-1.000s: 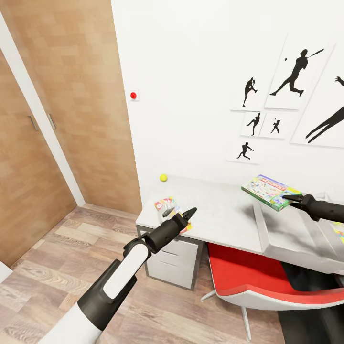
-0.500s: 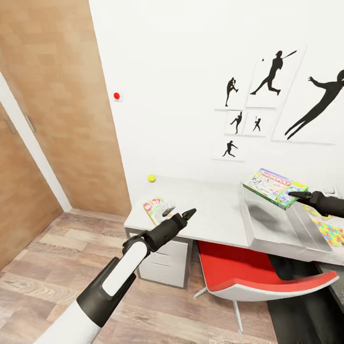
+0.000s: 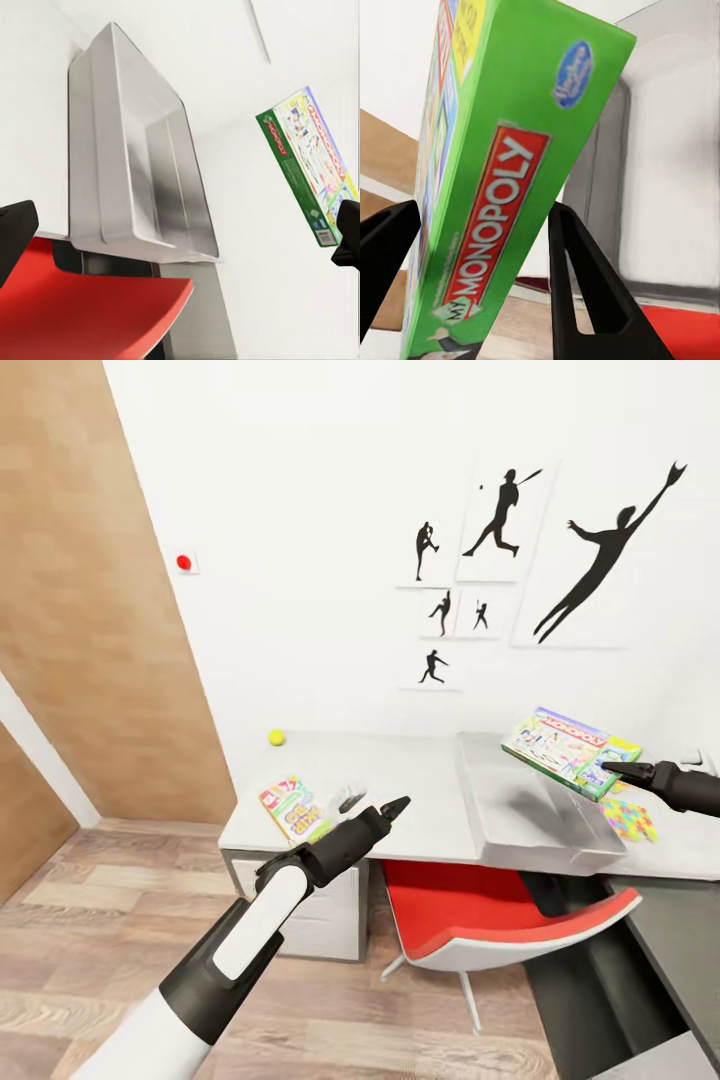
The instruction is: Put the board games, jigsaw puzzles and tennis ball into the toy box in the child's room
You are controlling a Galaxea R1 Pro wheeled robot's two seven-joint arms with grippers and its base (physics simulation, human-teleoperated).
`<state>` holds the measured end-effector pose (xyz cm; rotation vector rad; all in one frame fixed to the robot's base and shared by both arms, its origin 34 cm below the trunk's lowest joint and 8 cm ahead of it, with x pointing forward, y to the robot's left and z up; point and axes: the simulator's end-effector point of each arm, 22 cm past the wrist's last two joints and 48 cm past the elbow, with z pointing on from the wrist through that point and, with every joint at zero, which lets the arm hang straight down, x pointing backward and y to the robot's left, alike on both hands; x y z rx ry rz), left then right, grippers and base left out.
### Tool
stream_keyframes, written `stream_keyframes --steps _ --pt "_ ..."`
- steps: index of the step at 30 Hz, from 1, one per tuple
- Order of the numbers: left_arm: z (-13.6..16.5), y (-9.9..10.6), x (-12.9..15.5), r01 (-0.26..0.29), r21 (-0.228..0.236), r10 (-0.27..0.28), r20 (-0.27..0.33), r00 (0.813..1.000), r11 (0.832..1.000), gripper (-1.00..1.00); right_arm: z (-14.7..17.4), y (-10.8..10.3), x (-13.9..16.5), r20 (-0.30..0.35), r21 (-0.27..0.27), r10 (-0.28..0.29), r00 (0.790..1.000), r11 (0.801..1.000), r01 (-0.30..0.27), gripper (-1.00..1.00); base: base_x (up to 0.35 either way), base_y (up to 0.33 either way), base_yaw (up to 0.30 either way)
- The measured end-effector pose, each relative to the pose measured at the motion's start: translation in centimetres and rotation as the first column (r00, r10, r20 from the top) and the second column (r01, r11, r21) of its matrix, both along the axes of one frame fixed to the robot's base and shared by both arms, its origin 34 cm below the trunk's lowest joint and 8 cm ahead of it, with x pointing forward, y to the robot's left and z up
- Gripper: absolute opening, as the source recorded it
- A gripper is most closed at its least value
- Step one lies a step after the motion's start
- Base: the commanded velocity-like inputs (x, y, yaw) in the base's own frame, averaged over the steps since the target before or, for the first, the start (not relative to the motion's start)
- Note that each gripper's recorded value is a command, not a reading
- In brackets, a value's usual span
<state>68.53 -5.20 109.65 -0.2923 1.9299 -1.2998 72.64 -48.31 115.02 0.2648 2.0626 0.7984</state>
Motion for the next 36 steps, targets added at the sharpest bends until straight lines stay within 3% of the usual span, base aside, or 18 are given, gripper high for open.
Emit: stream_keyframes --steps 10,19,25,31,36 --pt "0.0 0.1 0.0 0.000 -0.004 0.000 -0.001 1.000 1.000 1.00 -0.3 0.2 0.0 -0.004 -0.003 0.006 1.000 1.000 -0.006 -1.00 0.000 0.000 -0.255" --pt "-0.2 1.0 0.2 -0.005 0.004 0.005 0.003 1.000 1.000 1.00 -1.1 0.3 0.5 -0.026 0.009 0.001 1.000 1.000 -0.001 -1.00 0.000 0.000 -0.080" --pt "-0.3 3.3 0.5 -0.017 0.011 0.017 0.005 1.000 1.000 1.00 -0.7 0.5 3.0 -0.055 -0.035 -0.020 0.998 0.999 0.018 -1.00 0.000 0.000 -0.020" --pt "-1.4 6.6 0.8 -0.041 0.023 0.042 -0.028 0.999 0.999 1.00 -1.3 2.7 7.0 -0.146 -0.096 -0.026 0.989 0.995 0.012 -1.00 0.000 0.000 -0.006" --pt "-2.1 8.2 0.9 -0.058 0.050 0.060 -0.043 0.997 0.997 1.00 -1.1 3.2 8.4 -0.155 -0.138 -0.043 0.987 0.990 0.021 -1.00 0.000 0.000 -0.002"
